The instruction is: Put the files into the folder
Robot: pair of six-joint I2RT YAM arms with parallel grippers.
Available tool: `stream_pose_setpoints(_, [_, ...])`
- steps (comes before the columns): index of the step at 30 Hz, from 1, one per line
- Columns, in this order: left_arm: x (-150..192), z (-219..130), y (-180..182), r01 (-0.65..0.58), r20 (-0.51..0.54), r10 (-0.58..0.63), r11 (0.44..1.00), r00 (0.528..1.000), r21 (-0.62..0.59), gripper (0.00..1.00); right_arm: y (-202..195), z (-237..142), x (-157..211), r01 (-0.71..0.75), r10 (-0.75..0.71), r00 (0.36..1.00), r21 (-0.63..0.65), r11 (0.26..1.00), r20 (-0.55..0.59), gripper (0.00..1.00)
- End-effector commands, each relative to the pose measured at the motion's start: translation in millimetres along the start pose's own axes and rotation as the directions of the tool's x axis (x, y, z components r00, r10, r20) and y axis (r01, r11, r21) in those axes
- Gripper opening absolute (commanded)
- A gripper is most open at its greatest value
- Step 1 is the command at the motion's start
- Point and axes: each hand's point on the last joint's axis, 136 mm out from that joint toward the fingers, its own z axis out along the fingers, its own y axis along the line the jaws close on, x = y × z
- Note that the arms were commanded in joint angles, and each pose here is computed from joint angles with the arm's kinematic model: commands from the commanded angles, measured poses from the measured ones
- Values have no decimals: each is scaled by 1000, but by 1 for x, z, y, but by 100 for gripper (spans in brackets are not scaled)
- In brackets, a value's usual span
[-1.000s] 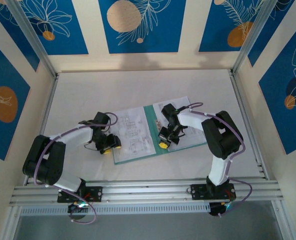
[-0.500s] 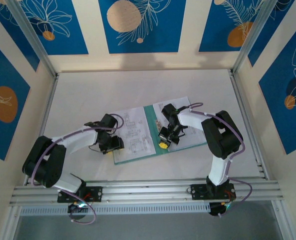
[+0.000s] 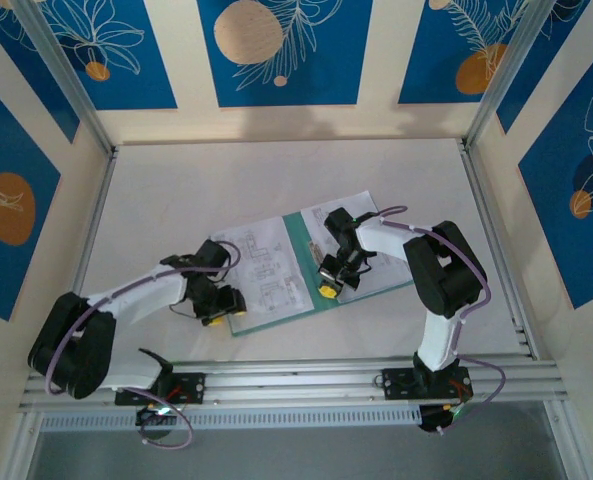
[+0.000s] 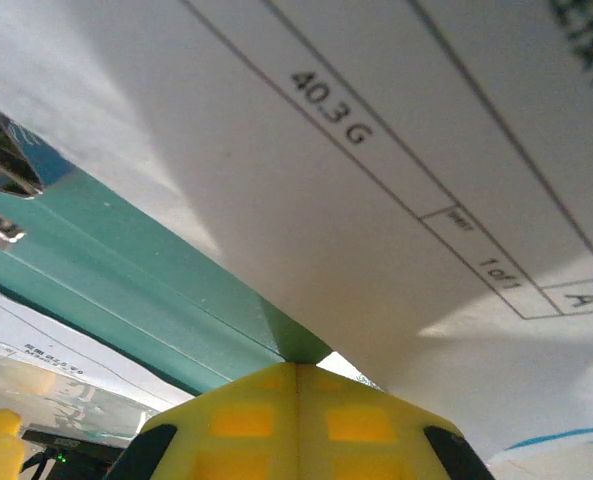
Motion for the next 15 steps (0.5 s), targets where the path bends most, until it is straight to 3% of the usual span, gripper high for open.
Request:
stream_pose_setpoints(1, [19, 3, -5, 43, -56, -40, 998, 998, 38, 56, -32, 23, 8, -68, 76, 996, 126, 990, -54, 0])
stream_pose_setpoints(15, [12, 11, -33, 15, -27, -12, 996, 1000, 92, 54, -35, 25, 10, -76, 83, 995, 129, 989, -56, 0])
